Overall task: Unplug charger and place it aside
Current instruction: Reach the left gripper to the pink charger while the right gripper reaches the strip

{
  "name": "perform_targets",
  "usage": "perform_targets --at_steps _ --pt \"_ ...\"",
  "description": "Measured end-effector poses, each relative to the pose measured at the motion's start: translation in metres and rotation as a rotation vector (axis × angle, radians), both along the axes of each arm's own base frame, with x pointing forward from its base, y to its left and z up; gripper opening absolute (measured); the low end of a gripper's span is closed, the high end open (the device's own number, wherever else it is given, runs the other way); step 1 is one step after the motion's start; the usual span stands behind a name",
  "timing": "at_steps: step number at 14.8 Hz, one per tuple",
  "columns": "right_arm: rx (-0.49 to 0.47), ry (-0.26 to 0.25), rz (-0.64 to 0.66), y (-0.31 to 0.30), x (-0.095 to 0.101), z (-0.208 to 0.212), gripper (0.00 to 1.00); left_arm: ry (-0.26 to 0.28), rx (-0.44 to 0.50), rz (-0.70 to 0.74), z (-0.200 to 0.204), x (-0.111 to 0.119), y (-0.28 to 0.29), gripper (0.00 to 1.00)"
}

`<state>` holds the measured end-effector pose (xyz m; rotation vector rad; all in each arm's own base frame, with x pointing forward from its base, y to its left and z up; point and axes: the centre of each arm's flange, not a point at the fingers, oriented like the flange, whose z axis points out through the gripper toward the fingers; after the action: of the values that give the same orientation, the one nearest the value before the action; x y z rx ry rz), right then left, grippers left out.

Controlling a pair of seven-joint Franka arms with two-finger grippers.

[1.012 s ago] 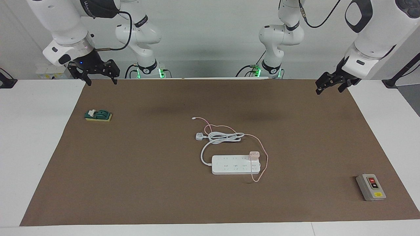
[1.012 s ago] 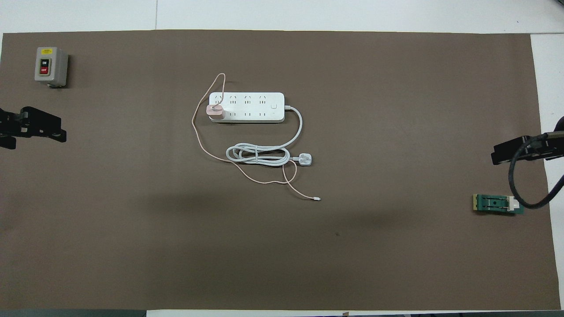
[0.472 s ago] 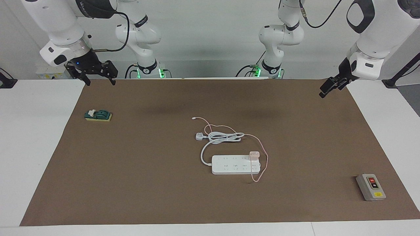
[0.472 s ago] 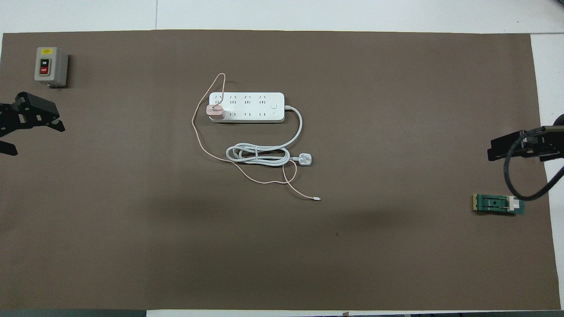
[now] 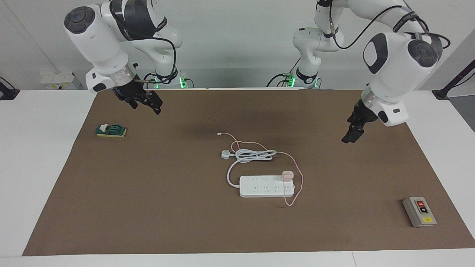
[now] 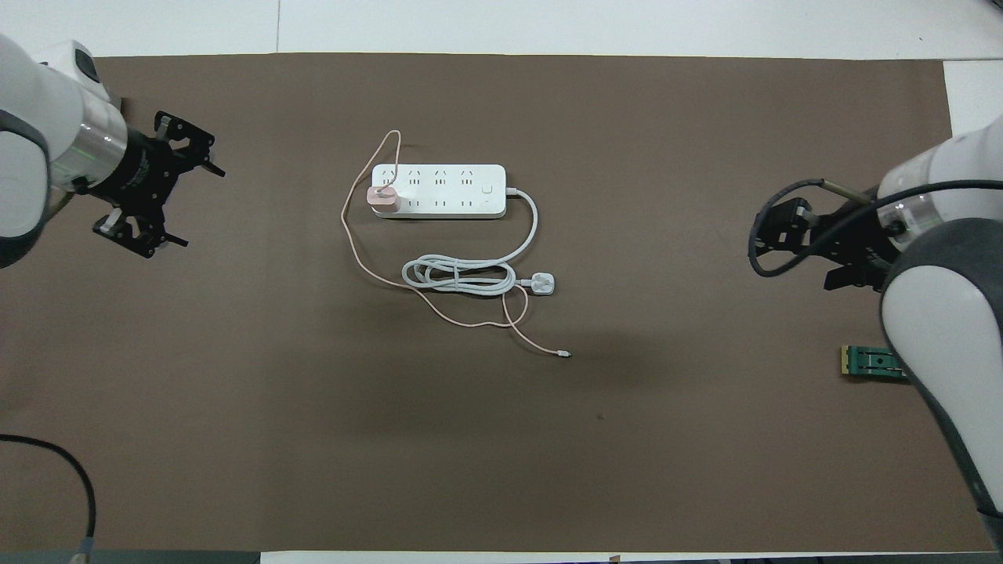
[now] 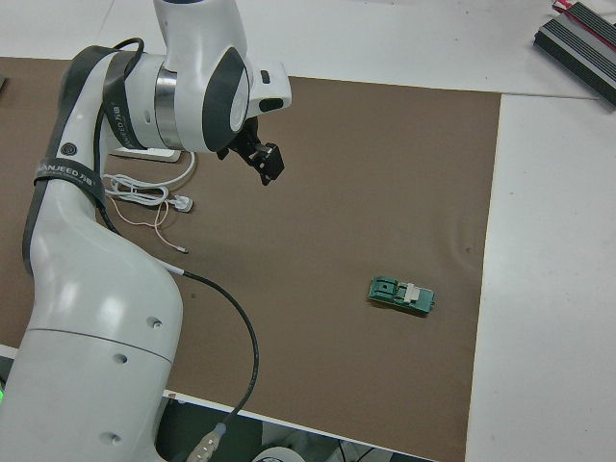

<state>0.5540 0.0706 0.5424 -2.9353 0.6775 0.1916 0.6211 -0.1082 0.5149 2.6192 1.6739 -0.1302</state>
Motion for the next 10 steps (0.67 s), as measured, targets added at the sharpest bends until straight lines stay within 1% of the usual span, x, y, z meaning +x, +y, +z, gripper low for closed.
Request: perform_targets --at_steps 2,5,6,8,10 --pt "0.025 0.018 -0.133 0.040 0.016 -0.031 1.00 -0.012 0.006 0.133 -0.019 0.012 -0.014 1.00" --pt "0.082 0.037 -0.287 0.101 0.035 -0.080 1.00 -0.042 0.008 0.347 -0.049 0.032 -0.029 1.00" --pt "0.112 0.048 -0.341 0.115 0.039 -0.093 1.00 -0.042 0.011 0.380 -0.062 0.037 -0.041 1.00" --pt "0.177 0.085 -0.462 0.135 0.048 -0.116 1.00 -0.038 0.022 0.424 -0.091 0.048 -0.077 1.00" --pt "0.212 0.117 -0.557 0.154 0.060 -0.138 1.00 -0.049 0.023 0.459 -0.111 0.058 -0.098 1.00"
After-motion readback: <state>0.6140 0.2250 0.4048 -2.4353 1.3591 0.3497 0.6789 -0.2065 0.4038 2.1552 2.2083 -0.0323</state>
